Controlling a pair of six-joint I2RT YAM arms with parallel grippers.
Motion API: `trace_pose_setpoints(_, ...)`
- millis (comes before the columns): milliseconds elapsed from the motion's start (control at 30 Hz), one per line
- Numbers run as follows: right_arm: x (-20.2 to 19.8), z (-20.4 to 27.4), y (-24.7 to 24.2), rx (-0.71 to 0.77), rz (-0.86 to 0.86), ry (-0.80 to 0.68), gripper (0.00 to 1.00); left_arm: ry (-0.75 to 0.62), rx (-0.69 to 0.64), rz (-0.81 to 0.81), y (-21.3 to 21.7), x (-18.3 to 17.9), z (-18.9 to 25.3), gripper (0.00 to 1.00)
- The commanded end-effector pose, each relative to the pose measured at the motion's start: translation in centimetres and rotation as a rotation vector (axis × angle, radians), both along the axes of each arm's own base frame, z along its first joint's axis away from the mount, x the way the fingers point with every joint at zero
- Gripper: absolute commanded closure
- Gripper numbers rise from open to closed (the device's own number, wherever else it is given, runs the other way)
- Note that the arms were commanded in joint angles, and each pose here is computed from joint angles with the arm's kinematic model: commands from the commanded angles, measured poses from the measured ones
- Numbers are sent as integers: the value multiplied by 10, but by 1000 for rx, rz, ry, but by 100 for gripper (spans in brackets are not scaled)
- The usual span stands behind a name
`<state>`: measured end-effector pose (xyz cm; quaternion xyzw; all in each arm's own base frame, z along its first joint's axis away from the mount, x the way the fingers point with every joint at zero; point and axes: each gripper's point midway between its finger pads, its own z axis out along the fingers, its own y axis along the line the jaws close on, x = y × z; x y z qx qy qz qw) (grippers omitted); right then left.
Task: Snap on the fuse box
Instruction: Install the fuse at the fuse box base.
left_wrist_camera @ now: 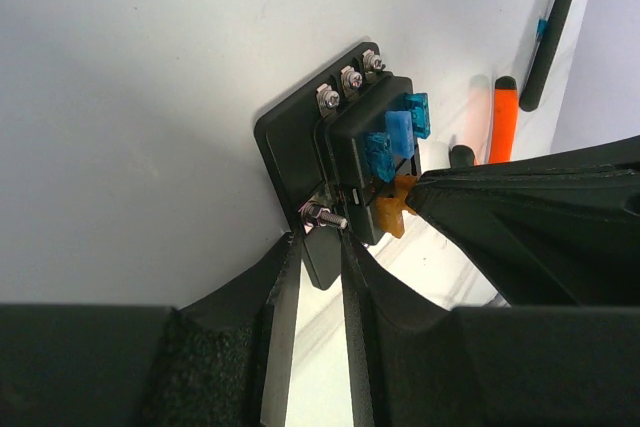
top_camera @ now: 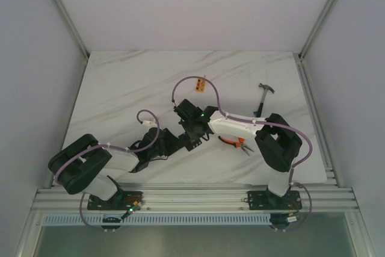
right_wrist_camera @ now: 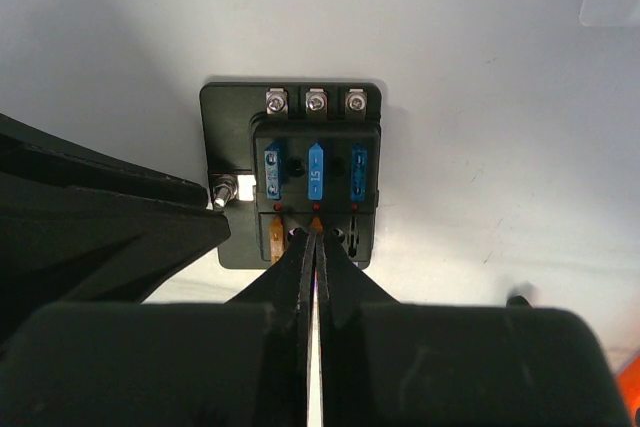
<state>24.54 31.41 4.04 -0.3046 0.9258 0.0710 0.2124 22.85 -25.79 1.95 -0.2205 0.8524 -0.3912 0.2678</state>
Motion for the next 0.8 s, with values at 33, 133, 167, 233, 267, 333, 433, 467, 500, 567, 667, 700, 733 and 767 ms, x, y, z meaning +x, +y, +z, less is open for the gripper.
trace_pose_setpoints(33,-57,-86,-70,-304,5,255,100,22,36,-5,3,-4,-9,67)
trace_pose_setpoints(133,-70,-110,-85,-372,9,307,100,27,42,-1,4,-4,-11,67)
trace_pose_setpoints(167,-74,-116,-87,-383,13,323,100,26,42,-2,4,-4,-11,67)
trace_pose_setpoints(233,-78,-124,-90,-404,15,334,100,22,39,-4,4,-4,-9,67)
trace_pose_setpoints(267,-79,-123,-88,-399,16,329,100,21,40,-4,4,-4,-9,67)
trace_pose_setpoints(333,-73,-111,-75,-343,24,290,100,15,42,-5,4,-3,-7,67)
trace_pose_setpoints(433,-53,-70,-47,-210,24,186,100,8,50,-9,4,-2,-5,67)
trace_pose_setpoints(467,-45,-54,-39,-171,16,144,100,4,51,-9,4,-2,-4,67)
trace_pose_setpoints(500,-38,-38,-32,-132,12,108,100,3,52,-8,4,-2,-3,67)
trace_pose_setpoints(567,-29,-10,-20,-65,11,57,94,-1,53,-8,4,-1,-2,66)
trace_pose_setpoints(667,-22,18,-11,-3,5,11,83,0,52,-10,4,-2,-1,66)
trace_pose_setpoints(700,-22,22,-11,4,-1,5,82,-4,49,-10,4,-1,0,66)
trace_pose_setpoints(733,-20,23,-12,3,-8,-1,81,-4,49,-10,4,-1,0,66)
trace_pose_setpoints(767,-20,23,-14,-4,-14,-3,81,-5,48,-12,3,-1,0,66)
